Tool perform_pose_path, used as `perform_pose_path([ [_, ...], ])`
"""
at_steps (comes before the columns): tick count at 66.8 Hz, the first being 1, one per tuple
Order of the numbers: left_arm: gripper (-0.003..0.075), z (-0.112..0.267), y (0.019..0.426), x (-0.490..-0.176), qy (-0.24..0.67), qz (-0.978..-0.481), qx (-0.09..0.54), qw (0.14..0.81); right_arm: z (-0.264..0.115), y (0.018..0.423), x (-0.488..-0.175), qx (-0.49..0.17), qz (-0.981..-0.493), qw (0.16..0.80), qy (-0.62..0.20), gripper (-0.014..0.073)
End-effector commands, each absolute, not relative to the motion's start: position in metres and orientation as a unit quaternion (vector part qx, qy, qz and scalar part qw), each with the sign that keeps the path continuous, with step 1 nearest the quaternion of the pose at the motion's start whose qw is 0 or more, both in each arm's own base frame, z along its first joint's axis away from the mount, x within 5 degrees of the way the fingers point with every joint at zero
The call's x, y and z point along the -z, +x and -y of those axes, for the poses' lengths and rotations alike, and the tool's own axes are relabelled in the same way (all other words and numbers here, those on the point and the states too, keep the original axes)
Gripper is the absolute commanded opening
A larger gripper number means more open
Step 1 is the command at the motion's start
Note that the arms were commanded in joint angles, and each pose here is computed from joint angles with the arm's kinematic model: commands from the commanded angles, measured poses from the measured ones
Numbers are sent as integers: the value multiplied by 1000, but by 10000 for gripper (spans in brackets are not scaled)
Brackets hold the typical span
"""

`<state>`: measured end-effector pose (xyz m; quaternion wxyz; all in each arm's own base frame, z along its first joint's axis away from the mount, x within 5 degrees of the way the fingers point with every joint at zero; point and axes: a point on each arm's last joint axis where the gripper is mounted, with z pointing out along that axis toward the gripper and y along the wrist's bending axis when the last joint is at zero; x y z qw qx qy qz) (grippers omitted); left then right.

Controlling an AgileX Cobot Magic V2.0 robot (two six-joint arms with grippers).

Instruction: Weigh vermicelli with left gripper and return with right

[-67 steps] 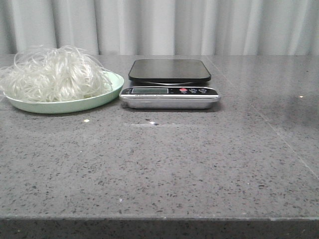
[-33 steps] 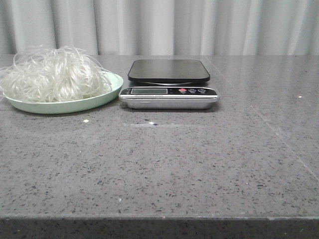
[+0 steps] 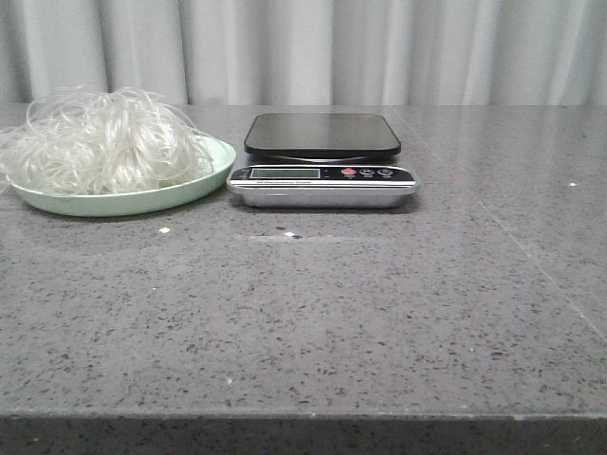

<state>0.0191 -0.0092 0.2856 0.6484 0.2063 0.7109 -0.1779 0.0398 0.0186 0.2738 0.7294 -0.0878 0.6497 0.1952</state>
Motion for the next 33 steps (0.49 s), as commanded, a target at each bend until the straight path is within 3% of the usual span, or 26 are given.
perform_pose_path([
  [1, 127, 7, 15, -300, 195, -674, 198, 684, -16, 39, -287, -189, -621, 757, -80, 151],
  [33, 127, 7, 15, -300, 195, -674, 198, 684, -16, 39, -287, -189, -622, 756, -81, 166],
])
